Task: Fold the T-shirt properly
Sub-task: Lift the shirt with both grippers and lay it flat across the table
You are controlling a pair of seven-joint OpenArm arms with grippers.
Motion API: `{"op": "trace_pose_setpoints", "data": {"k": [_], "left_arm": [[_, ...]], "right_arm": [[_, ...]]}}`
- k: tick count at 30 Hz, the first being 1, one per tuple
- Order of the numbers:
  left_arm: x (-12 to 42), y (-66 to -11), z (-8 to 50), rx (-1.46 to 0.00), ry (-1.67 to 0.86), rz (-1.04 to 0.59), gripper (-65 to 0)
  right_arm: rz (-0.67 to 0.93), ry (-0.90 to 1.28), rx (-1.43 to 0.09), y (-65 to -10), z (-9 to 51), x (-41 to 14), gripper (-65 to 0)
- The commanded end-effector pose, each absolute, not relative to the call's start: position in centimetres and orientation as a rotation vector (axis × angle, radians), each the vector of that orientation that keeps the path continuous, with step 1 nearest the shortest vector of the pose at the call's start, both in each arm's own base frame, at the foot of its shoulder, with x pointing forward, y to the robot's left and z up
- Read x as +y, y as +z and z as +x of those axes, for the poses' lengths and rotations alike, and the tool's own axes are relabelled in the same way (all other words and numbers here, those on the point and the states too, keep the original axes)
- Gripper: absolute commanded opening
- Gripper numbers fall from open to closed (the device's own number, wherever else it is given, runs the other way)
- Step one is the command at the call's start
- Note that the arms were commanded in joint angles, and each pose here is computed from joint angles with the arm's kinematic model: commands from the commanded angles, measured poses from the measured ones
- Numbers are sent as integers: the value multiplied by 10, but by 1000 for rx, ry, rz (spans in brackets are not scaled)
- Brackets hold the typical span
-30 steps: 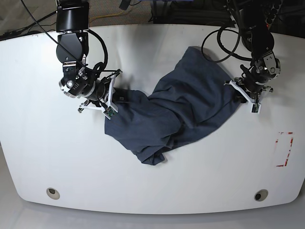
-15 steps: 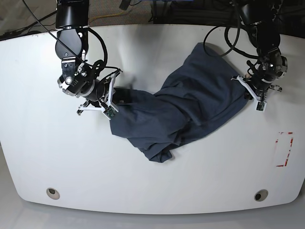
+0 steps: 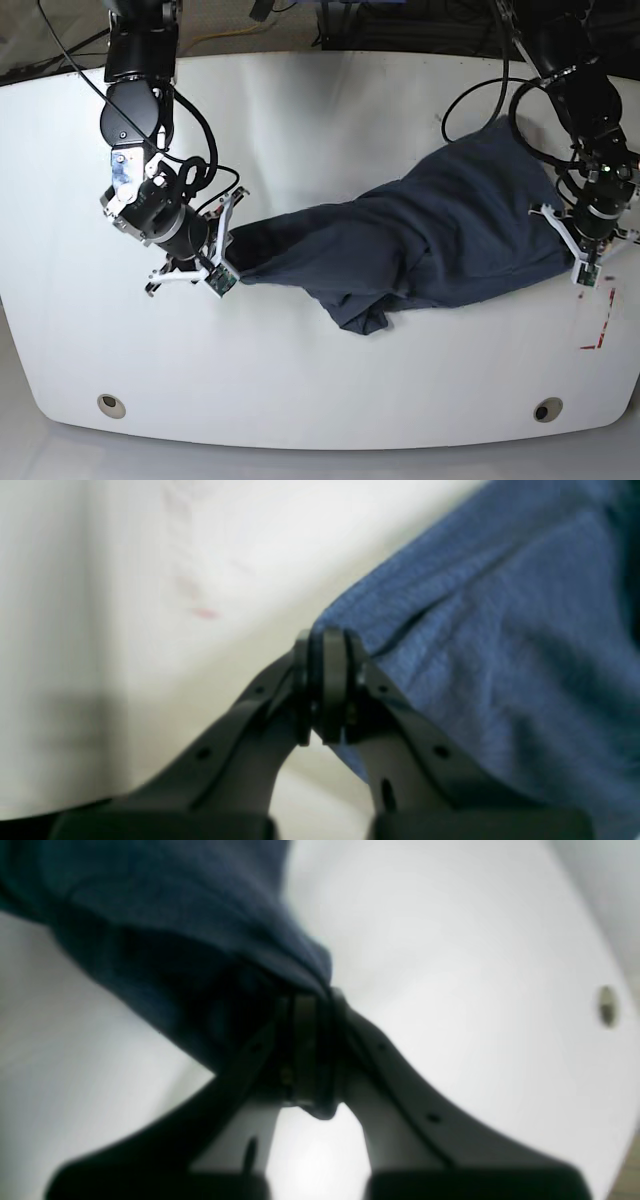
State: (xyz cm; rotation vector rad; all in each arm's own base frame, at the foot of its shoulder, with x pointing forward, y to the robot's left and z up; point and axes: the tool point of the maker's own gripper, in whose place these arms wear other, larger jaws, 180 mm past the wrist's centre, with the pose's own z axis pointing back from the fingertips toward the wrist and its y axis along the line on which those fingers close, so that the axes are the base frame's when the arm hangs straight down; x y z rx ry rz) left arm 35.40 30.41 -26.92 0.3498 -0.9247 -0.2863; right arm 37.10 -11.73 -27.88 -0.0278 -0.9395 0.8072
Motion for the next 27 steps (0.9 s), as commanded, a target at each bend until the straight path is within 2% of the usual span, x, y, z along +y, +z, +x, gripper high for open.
{"op": "trace_pose_setpoints", "data": {"k": [1,14,23,27], "left_arm": [[316,-232,364,-984,-285,422,-650],[362,-114,392,-1100,-208,614,-650],[388,-26,393,-1242,-151,734,-650],[395,-13,391,-1256,-140,756,-650]], "right_arm": [[-71,804,-1023,-246,389,-122,-650],[-305,780,-1225,-110,450,-149,-650],[-474,716,-1345,-7,461,-171,-650],[-511,707,-1355,4,460,-181,-650]]}}
